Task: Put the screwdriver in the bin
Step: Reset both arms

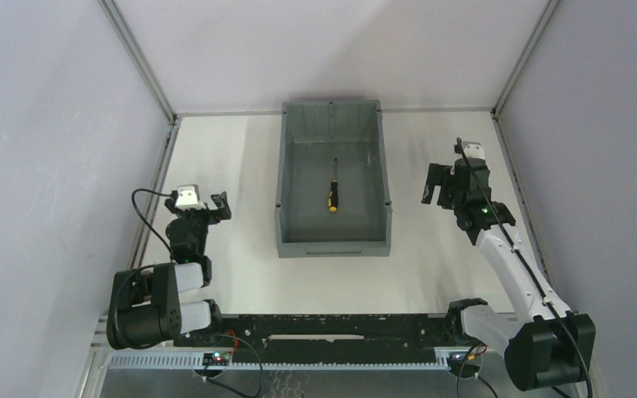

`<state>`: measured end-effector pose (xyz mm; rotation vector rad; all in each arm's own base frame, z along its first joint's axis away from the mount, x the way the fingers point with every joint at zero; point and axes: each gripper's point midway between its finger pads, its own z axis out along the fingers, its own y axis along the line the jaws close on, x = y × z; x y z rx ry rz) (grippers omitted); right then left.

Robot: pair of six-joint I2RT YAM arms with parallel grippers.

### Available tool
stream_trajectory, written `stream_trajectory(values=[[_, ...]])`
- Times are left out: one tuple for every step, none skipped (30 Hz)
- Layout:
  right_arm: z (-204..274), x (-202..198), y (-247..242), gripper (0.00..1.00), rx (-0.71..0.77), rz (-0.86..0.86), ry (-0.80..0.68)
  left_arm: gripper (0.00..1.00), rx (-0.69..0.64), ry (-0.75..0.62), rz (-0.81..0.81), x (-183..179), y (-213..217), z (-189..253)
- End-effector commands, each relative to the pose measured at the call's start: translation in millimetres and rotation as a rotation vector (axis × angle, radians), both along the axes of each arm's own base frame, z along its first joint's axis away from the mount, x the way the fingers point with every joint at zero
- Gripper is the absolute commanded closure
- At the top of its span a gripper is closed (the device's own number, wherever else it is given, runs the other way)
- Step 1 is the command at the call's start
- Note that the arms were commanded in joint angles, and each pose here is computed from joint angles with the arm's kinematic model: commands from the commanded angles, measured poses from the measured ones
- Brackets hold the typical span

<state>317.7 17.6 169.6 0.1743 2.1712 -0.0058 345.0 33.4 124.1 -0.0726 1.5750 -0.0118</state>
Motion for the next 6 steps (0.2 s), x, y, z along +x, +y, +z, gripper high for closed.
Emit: stream_trajectory(values=[[19.4,9.1,2.1,0.00,0.036,-0.008,-0.084,0.00,0.022,-0.050,0.008,3.9,1.8,15.8],[19.9,9.5,2.1,0.00,0.036,-0.008,-0.086,0.00,0.021,-0.050,0.008,3.7,1.7,15.8],[20.1,9.6,2.1,0.00,0.036,-0.008,-0.087,0.00,0.023,-0.050,0.008,3.7,1.8,15.7],[20.4,9.8,2.1,0.00,0.036,-0.008,-0.089,0.00,0.022,-0.049,0.008,3.7,1.8,15.4],[20.8,9.8,2.2,0.00,0.036,-0.008,-0.090,0.00,0.022,-0.050,0.009,3.9,2.1,15.7],[21.3,9.6,2.0,0.00,0.036,-0.008,-0.092,0.00,0.022,-0.050,0.008,3.9,1.8,15.9]])
